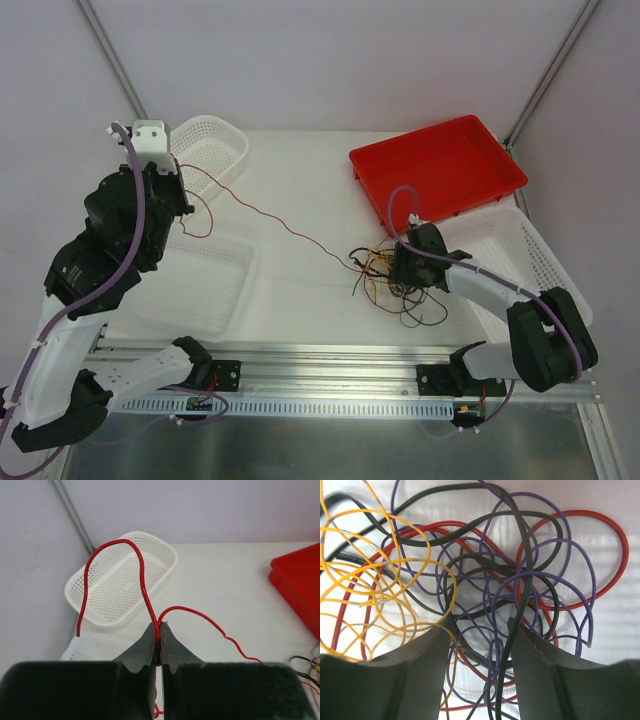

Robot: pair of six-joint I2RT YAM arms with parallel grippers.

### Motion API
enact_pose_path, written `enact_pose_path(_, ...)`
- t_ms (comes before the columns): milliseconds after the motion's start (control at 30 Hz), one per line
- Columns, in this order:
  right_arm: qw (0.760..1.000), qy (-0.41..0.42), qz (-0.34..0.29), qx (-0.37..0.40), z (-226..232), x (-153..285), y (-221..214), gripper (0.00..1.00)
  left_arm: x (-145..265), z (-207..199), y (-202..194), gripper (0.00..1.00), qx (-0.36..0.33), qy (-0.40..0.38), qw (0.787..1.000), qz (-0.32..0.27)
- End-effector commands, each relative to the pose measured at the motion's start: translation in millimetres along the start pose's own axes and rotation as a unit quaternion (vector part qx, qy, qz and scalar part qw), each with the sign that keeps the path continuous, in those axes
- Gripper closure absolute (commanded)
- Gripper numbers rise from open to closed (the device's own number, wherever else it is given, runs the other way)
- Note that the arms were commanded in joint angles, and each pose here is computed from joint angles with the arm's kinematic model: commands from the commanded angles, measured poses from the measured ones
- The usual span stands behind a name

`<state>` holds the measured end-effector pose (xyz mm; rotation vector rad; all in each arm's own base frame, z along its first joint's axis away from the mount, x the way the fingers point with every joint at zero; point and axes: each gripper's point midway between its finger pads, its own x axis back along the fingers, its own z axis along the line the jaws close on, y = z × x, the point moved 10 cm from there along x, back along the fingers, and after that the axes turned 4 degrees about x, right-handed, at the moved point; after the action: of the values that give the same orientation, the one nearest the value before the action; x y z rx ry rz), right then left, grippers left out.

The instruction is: Untangle the cables

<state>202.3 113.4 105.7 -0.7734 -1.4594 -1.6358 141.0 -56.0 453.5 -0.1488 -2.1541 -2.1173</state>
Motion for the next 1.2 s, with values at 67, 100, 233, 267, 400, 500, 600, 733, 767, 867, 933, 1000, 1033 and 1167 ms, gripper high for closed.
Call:
enact_pose_path(67,0.999,-0.006,0.025,-0.030,-16.0,7.2,-13.4,0.47,6.6,29.6,23.2,1.00,-0.038,0.105,0.993,-0.026)
enact_pose_path(100,0.999,-0.005,0.026,-0.031,-17.1,8.1,-13.9,0.47,6.1,30.1,25.6,1.00,-0.038,0.106,0.993,-0.028)
enact_pose_path(233,0.999,-0.005,0.023,-0.036,-20.2,12.3,-12.9,0.47,2.9,37.3,39.7,1.00,-0.055,0.145,0.987,-0.032)
enact_pose_path(267,0.999,-0.002,0.025,-0.037,-20.8,13.4,-13.3,0.47,2.3,41.6,42.7,1.00,-0.058,0.161,0.985,-0.032)
enact_pose_path(400,0.999,0.002,0.020,-0.037,-21.1,18.8,-12.8,0.46,-6.0,35.7,55.8,1.00,-0.048,0.137,0.989,-0.040)
enact_pose_path(500,0.999,0.022,0.012,-0.031,-18.3,25.3,-8.7,0.45,-23.9,22.2,56.4,1.00,-0.058,0.110,0.992,-0.027)
enact_pose_path(600,0.998,0.067,0.007,-0.015,-9.5,33.3,-2.2,0.40,-40.1,6.6,54.0,1.00,-0.046,0.061,0.997,-0.015)
enact_pose_path(733,0.995,0.100,-0.006,0.028,6.5,49.9,5.8,0.32,-56.2,-4.2,54.5,1.00,-0.028,0.037,0.999,-0.010)
enact_pose_path(767,0.994,0.106,-0.011,0.037,10.9,55.7,9.9,0.27,-61.7,-9.0,54.4,1.00,-0.022,0.024,0.999,-0.008)
enact_pose_path(867,0.989,0.124,-0.035,0.068,22.0,74.5,19.2,0.20,-74.8,-15.8,60.1,1.00,-0.003,0.004,1.000,-0.013)
enact_pose_path(933,0.986,0.135,-0.044,0.087,27.3,83.4,22.1,0.15,-79.5,-18.7,68.8,1.00,0.010,-0.009,1.000,-0.022)
enact_pose_path(1000,0.983,0.146,-0.057,0.098,31.7,94.6,29.1,0.10,-90.8,-23.2,75.8,1.00,0.019,-0.026,0.999,-0.026)
enact_pose_path(1033,0.981,0.152,-0.060,0.106,34.2,98.2,30.4,0.08,-94.0,-24.2,78.6,1.00,0.020,-0.032,0.999,-0.029)
enact_pose_path(1167,0.973,0.174,-0.077,0.129,39.8,110.6,37.7,0.02,-125.7,-24.1,88.3,1.00,0.065,-0.027,0.997,-0.037)
